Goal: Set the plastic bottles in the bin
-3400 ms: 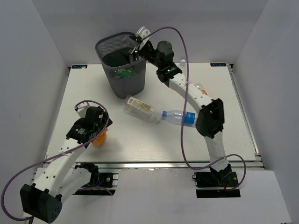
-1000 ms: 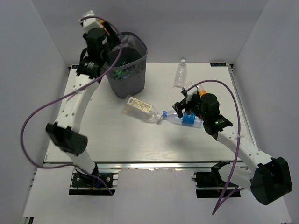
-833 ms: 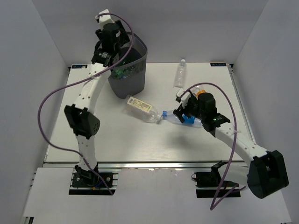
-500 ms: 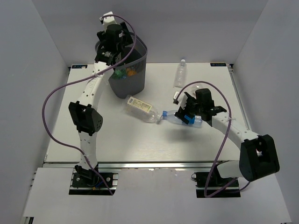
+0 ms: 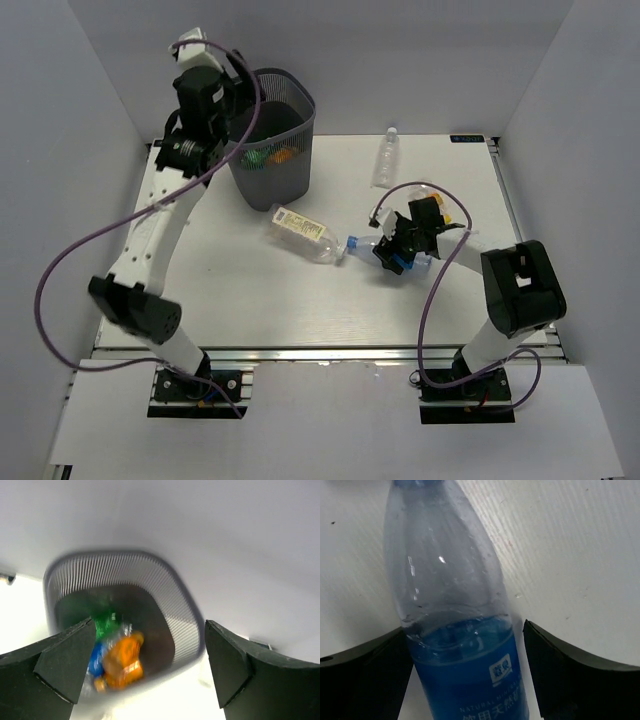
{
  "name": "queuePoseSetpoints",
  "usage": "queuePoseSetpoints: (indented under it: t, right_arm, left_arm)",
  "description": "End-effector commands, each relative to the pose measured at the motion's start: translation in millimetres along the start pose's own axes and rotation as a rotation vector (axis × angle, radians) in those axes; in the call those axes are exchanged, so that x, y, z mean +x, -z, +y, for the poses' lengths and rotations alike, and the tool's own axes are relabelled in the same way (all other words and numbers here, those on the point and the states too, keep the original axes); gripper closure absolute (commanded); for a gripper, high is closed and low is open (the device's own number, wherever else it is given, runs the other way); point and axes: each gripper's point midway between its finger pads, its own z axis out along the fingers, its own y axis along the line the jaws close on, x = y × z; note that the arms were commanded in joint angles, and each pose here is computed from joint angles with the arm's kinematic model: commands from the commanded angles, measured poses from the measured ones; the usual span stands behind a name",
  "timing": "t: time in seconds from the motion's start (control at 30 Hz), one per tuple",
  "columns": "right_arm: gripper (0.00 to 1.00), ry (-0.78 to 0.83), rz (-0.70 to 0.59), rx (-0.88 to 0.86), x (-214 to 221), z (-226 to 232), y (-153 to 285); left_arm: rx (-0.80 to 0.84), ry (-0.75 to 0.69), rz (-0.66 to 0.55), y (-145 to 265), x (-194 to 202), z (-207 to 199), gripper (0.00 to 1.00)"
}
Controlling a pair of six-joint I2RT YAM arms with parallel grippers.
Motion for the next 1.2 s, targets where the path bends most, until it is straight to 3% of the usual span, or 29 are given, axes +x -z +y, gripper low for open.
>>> queuePoseSetpoints:
  t: [0.0,0.07,0.1,0.13,0.27,0.4,0.7,0.87,1.1,1.17]
  right_arm:
    - [0.14,-0.034,-0.019,0.037,-13.3,-15.1,-1.8]
    - [0.16,-0.052,-0.025,0.043,-11.4,-10.4,2.7]
    - [0.17,-0.055,-0.038,0.077,-13.9,-14.8,5.8]
    - [0.19,-0.057,-0.046,0.13,-17.7,-21.2,15.9]
    - [0.48,-0.126,-0.062,0.264,-18.3,-30.9,40.5]
    - [0.47,-0.184,-0.154,0.3,-43.3,-32.9,62.7]
    - [0.46,-0.238,-0.596,0.08,-156.2,11.8,110.1]
    - [0.48,-0.328,-0.709,0.028,-192.9,14.1,128.9]
    - [0.49,-0.286,-0.855,-0.052,-228.2,40.4,153.2]
    - [0.48,-0.262,-0.883,-0.069,-232.3,45.9,160.2]
  left_arm:
    - [0.06,0.087,0.029,34.8,15.7,5.4,0.02]
    - [0.155,0.155,0.016,59.2,11.9,-4.3,0.02]
    - [0.158,0.159,0.071,60.7,40.8,1.8,0.02]
    - [0.23,0.184,0.066,72.6,37.0,-8.0,0.02]
    - [0.308,0.237,0.168,89.3,74.6,-19.0,0.02]
    - [0.363,0.246,0.236,102.7,109.6,-35.2,0.02]
    - [0.497,0.23,0.411,123.5,198.7,-99.1,0.02]
    - [0.555,0.237,0.408,126.4,205.8,-135.9,0.02]
    - [0.558,0.228,0.444,122.0,225.1,-151.3,0.02]
    - [0.602,0.253,0.431,128.5,219.0,-158.8,0.17]
